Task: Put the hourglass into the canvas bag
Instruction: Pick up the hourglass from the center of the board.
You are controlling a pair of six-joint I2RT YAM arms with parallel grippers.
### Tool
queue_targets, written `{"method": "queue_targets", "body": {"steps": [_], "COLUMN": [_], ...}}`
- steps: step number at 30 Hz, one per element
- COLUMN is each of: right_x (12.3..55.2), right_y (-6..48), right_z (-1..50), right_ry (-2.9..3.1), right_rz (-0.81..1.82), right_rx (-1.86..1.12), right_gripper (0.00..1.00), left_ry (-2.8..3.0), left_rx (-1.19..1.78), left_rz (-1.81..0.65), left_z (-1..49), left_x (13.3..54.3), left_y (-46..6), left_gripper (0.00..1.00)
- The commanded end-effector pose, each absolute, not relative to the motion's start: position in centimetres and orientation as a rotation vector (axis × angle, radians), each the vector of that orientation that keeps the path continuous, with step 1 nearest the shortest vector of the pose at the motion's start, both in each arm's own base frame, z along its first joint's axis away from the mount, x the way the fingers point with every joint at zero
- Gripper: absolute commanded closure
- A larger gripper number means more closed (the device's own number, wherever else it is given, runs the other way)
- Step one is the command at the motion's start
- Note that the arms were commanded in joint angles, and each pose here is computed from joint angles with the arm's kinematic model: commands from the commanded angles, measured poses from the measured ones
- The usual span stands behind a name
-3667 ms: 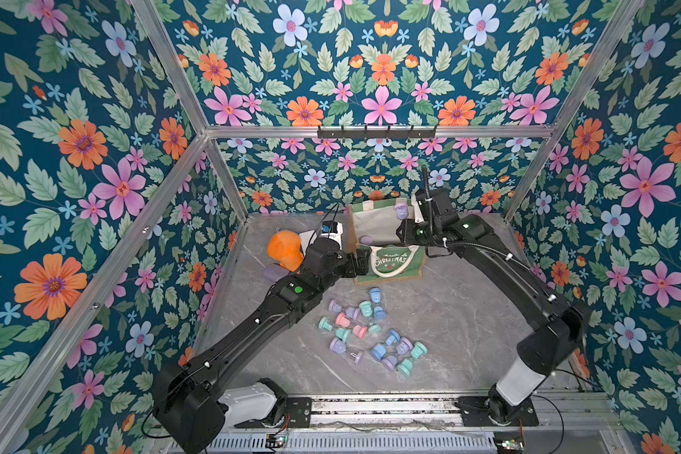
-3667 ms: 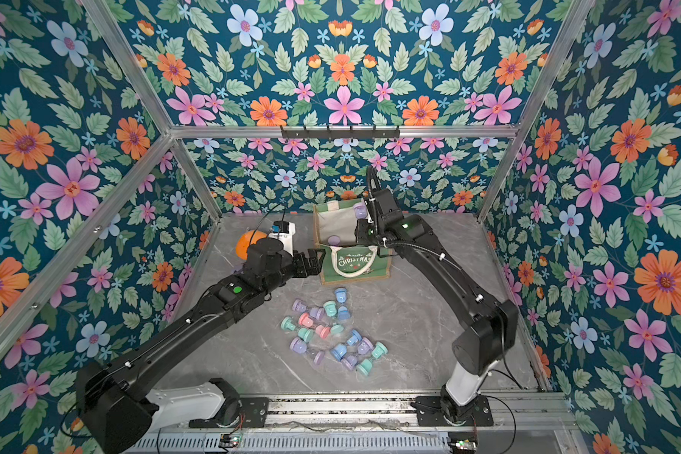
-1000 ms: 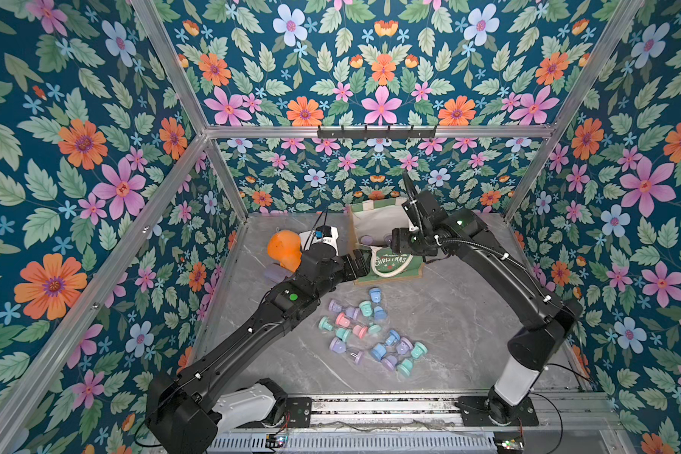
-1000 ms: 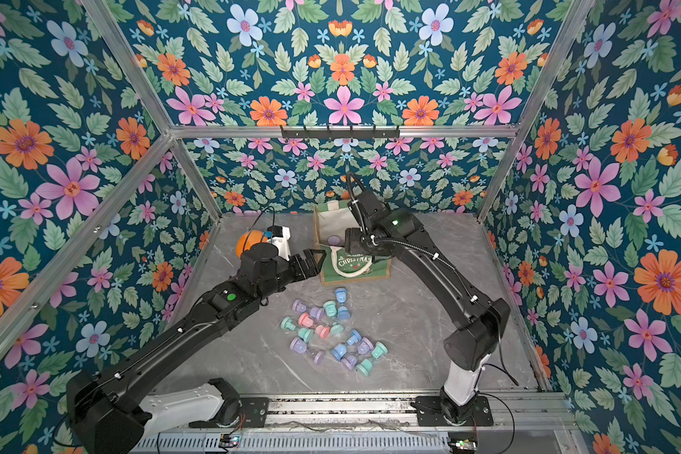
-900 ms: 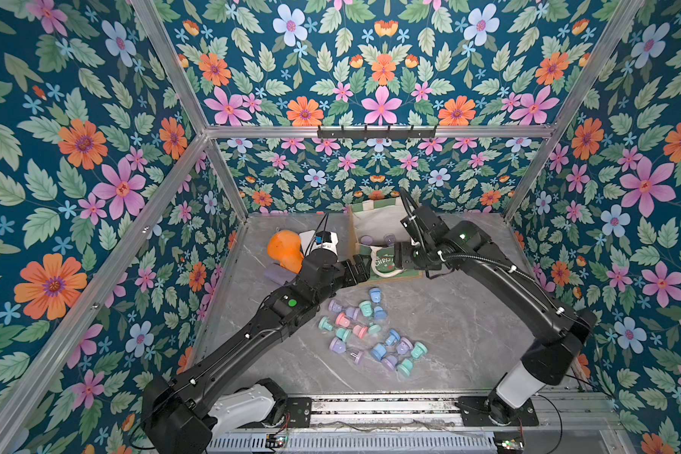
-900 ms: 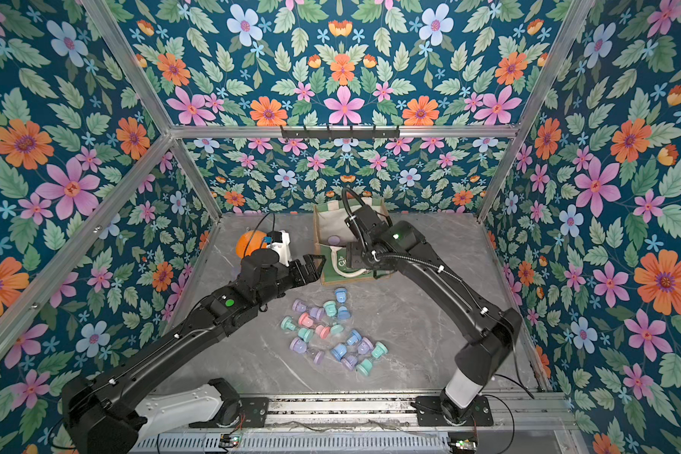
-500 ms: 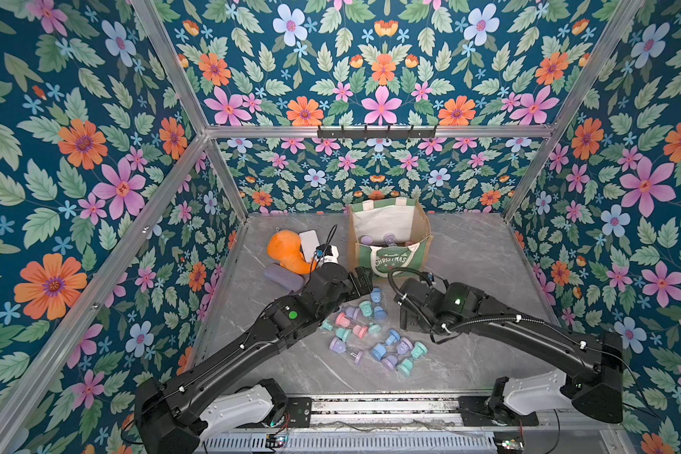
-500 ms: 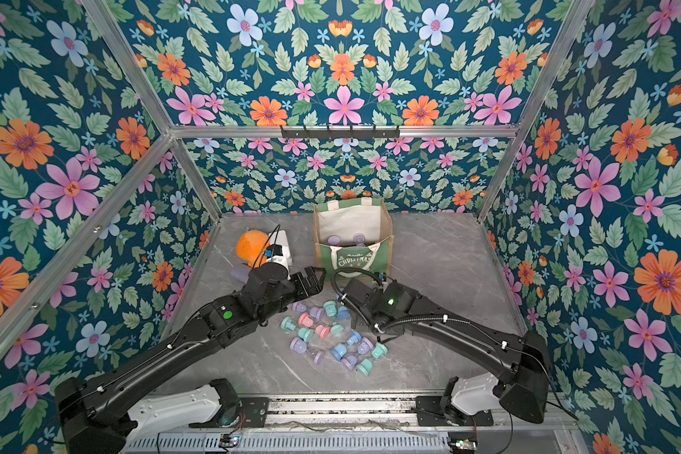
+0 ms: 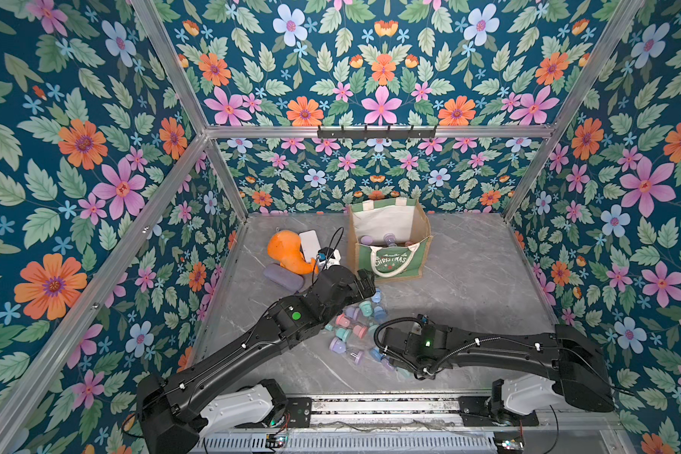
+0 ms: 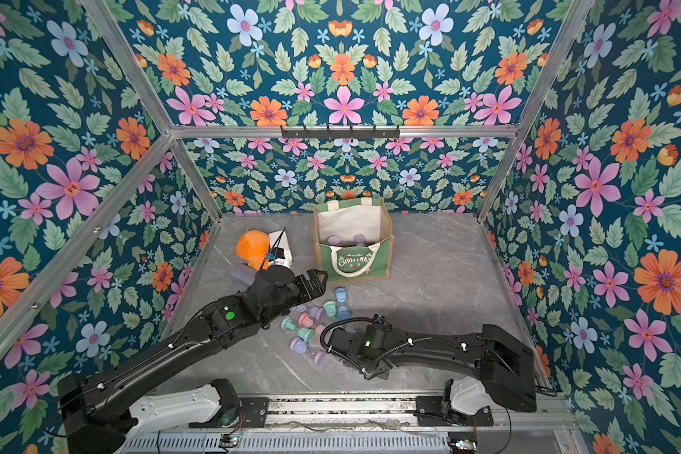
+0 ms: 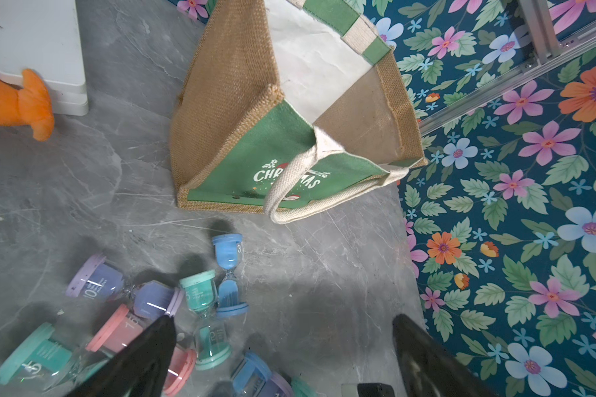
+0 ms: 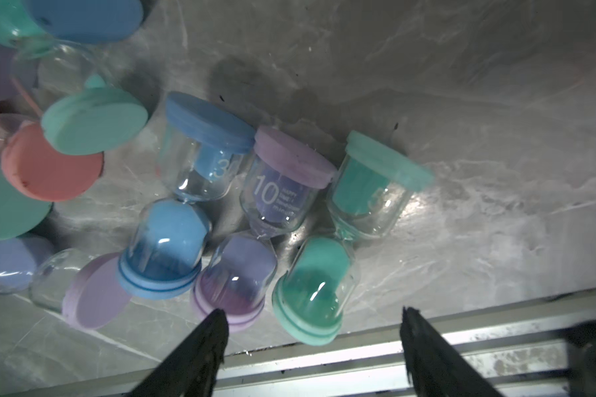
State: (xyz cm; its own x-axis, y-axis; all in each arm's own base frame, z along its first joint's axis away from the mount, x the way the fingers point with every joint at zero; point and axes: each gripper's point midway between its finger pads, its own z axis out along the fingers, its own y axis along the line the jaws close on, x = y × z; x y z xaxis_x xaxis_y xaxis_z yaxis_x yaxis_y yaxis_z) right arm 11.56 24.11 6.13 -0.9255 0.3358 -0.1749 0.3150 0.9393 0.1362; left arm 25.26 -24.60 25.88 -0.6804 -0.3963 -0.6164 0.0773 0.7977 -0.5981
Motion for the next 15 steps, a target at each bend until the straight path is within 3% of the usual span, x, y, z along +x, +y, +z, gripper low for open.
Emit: {"method": "queue_targets", "body": {"steps": [1,15], "right_x": [11.2,10.1], "right_y": [24.0,22.8], "right_z": [5.4,2.2], "right_ry": [2.877,2.910], "right_rz": [0.159,0.078], "right_rx": [0.642,0.686], "right_gripper": [0.22,0.36], "left_ry": [2.187,2.175], "left_rx": [-0.253,-0.227], "left_rz": [-0.749,-0.753], "left_z": [26.1,26.2], "left_x": [25.4,25.7], "left_y": [-24.1,-24.6], "left_gripper": [0.00,0.00]}}
